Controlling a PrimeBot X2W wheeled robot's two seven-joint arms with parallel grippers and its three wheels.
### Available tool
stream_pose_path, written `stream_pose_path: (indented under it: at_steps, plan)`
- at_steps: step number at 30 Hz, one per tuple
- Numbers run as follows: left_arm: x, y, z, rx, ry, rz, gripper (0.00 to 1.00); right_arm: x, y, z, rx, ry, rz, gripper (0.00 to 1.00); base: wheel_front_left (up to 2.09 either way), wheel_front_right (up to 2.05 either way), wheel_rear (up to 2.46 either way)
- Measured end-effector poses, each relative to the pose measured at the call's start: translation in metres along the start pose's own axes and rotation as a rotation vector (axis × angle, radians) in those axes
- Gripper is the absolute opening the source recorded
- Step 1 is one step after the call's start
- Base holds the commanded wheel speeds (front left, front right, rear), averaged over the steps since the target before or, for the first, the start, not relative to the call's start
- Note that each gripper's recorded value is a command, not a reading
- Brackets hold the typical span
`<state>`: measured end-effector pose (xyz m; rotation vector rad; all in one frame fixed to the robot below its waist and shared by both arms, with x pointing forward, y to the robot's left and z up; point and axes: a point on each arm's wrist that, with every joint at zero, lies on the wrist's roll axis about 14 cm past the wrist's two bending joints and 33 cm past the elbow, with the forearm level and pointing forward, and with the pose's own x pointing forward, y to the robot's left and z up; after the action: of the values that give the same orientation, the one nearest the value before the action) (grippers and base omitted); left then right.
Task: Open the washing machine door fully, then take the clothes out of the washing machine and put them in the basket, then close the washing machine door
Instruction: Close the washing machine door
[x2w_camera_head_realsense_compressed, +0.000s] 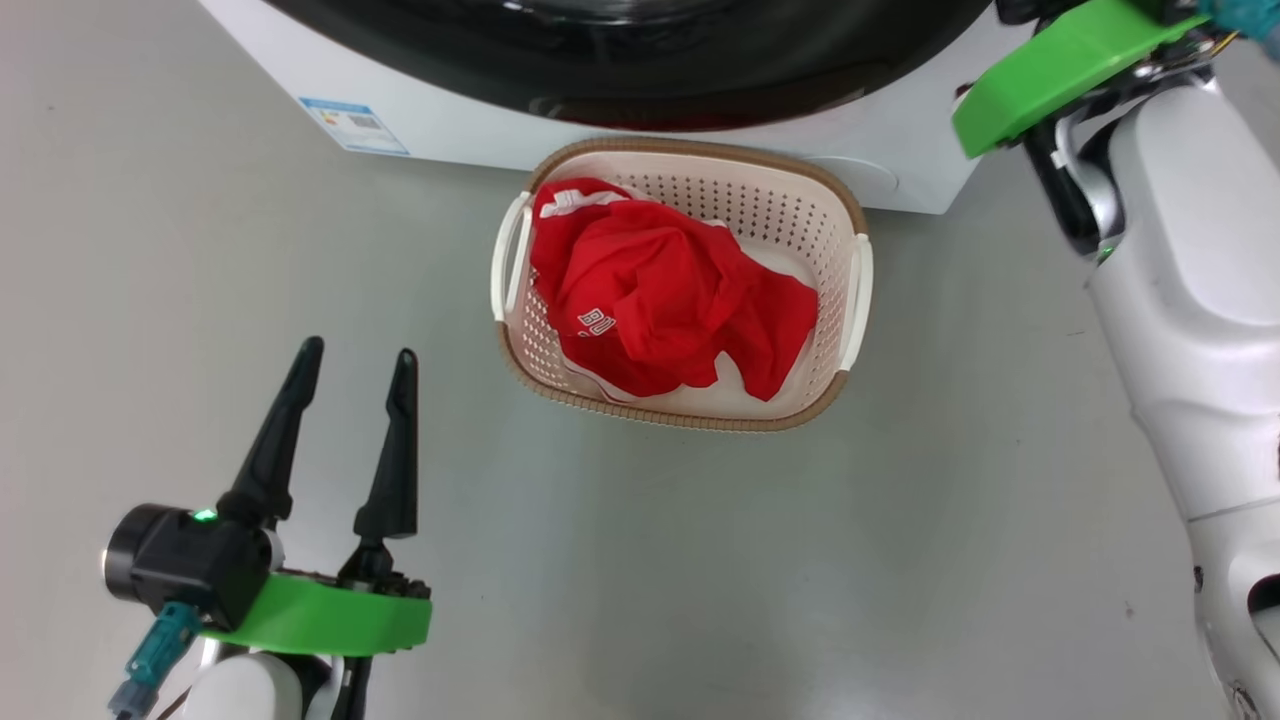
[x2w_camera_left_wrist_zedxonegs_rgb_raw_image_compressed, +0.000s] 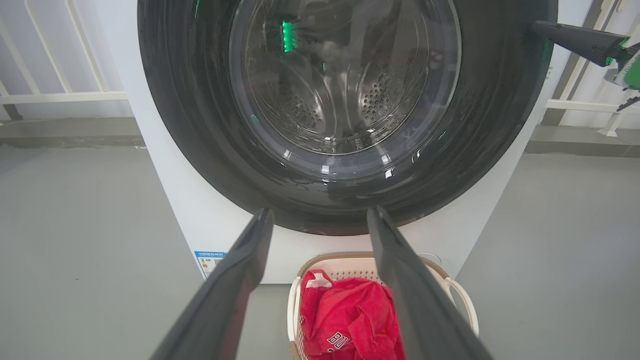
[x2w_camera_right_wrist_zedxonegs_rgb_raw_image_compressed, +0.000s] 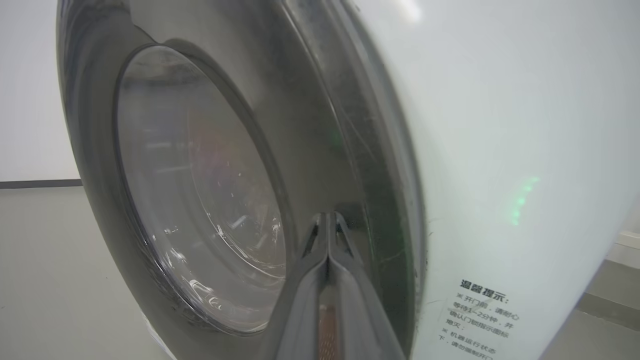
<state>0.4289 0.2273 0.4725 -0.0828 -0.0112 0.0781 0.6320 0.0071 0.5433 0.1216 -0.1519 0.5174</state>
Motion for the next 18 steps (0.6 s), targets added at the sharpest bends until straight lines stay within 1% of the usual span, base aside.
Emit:
stream_pose_path:
  at_steps: [13, 18]
  plan:
    - [-0.001, 0.001, 0.0, 0.0, 0.004, 0.002, 1.0, 0.001, -0.003, 0.006, -0.017, -0.009, -0.012, 0.0, 0.0, 0.0, 0.0]
    - [0.001, -0.003, 0.002, -0.007, -0.004, -0.01, 1.0, -0.009, -0.005, 0.01, -0.022, -0.019, -0.022, 0.0, 0.0, 0.0, 0.0]
